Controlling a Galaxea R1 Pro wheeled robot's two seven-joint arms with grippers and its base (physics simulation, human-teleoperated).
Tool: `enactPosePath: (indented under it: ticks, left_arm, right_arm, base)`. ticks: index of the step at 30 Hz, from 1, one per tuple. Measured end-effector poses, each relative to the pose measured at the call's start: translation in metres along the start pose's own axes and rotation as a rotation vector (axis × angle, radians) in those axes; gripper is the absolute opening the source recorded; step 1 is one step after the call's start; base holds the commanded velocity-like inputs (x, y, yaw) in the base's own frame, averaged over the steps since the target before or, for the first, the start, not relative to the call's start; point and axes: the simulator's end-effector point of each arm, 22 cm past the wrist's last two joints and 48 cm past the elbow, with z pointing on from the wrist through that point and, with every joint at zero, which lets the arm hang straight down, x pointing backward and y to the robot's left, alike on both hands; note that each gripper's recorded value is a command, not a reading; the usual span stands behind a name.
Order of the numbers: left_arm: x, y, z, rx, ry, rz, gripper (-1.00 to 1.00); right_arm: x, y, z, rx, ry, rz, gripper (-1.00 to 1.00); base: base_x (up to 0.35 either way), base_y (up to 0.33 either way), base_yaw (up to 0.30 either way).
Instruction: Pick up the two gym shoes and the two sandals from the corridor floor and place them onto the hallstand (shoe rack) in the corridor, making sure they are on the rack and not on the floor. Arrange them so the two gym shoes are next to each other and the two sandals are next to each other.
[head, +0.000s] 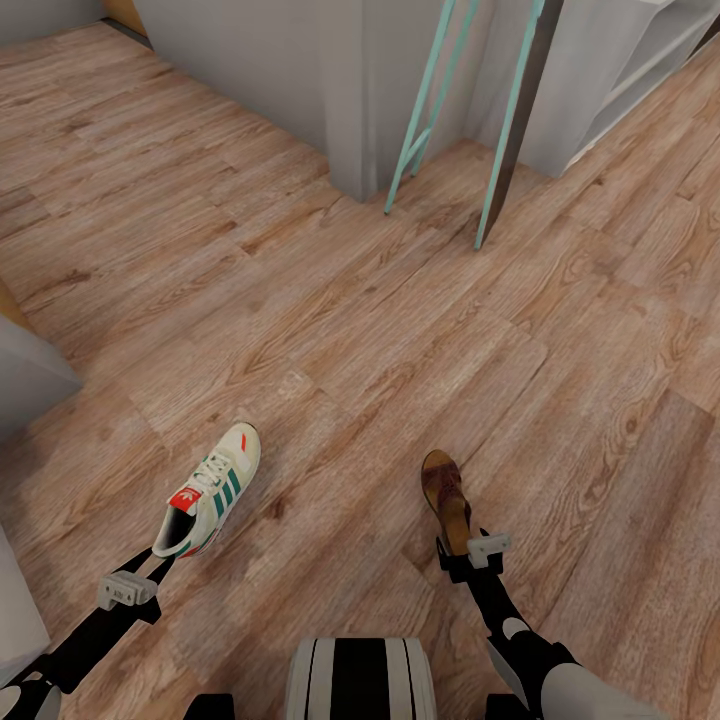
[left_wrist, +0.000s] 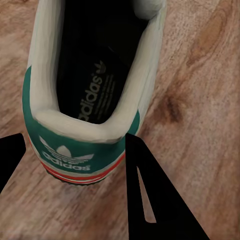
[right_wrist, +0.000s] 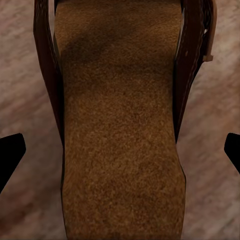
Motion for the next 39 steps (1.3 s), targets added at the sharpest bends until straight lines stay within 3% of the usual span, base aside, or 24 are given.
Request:
enactPosePath:
  ticks: [39]
  left_arm:
    - [0.010,0.000,0.001,0.000,0.020,-0.006,-1.00]
  right_arm:
    - [0.012,0.002,0.001,-0.004,0.020,0.002,1.00]
  base:
    - [0.000,0.000,0.000]
